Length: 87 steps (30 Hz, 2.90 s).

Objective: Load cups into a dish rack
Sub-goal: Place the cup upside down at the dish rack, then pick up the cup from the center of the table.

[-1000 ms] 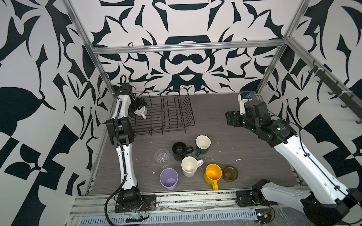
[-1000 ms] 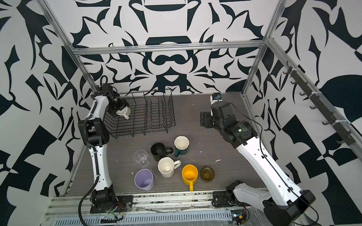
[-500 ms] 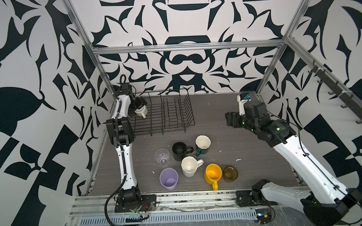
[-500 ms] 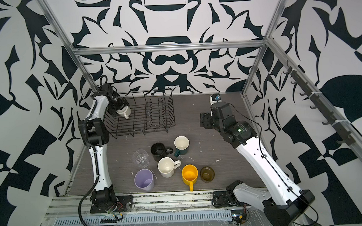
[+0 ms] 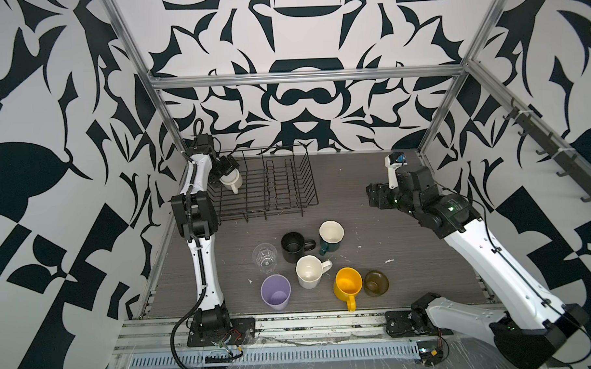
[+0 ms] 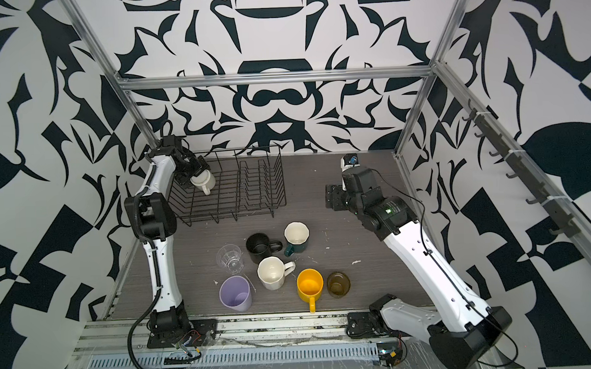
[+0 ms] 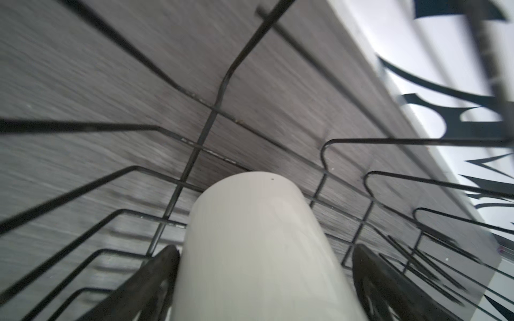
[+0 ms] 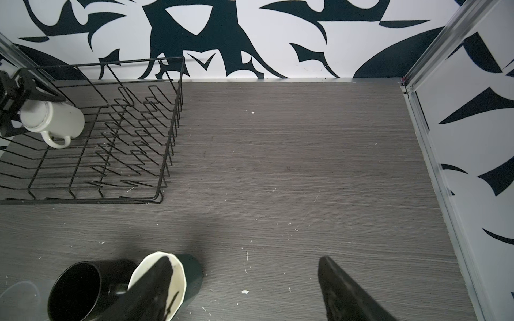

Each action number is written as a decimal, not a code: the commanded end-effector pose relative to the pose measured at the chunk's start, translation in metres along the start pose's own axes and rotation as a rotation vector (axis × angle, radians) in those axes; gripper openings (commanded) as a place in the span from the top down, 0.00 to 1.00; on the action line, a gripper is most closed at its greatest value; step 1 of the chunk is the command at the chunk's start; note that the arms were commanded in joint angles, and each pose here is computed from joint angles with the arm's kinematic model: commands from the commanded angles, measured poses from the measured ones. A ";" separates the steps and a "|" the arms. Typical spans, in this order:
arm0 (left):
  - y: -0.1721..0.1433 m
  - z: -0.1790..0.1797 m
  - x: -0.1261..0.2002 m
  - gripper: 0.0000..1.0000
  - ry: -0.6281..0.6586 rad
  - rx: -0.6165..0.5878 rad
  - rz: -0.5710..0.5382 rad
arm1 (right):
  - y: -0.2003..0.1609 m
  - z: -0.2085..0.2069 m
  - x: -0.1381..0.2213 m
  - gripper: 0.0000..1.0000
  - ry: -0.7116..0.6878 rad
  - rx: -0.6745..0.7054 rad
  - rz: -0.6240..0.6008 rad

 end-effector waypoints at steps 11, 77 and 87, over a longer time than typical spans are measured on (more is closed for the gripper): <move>0.016 -0.026 0.042 0.01 -0.087 -0.018 -0.076 | 0.001 0.008 -0.003 0.15 0.043 -0.013 0.013; -0.136 -0.092 0.333 0.01 -0.669 -0.612 -0.786 | -0.146 0.076 -0.123 0.56 0.059 0.211 0.511; -0.137 -0.091 0.333 0.01 -0.664 -0.619 -0.793 | -0.155 0.075 -0.139 0.76 0.033 0.264 0.548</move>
Point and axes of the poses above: each gripper's point midway between its finger pads, its own x axis back along the fingers, its own z axis along the line the jaws close on, y = z × x, the point moved 1 cm from there along x, back along the fingers, and after that the axes turned 6 degrees about -x, right-handed, at the moved point
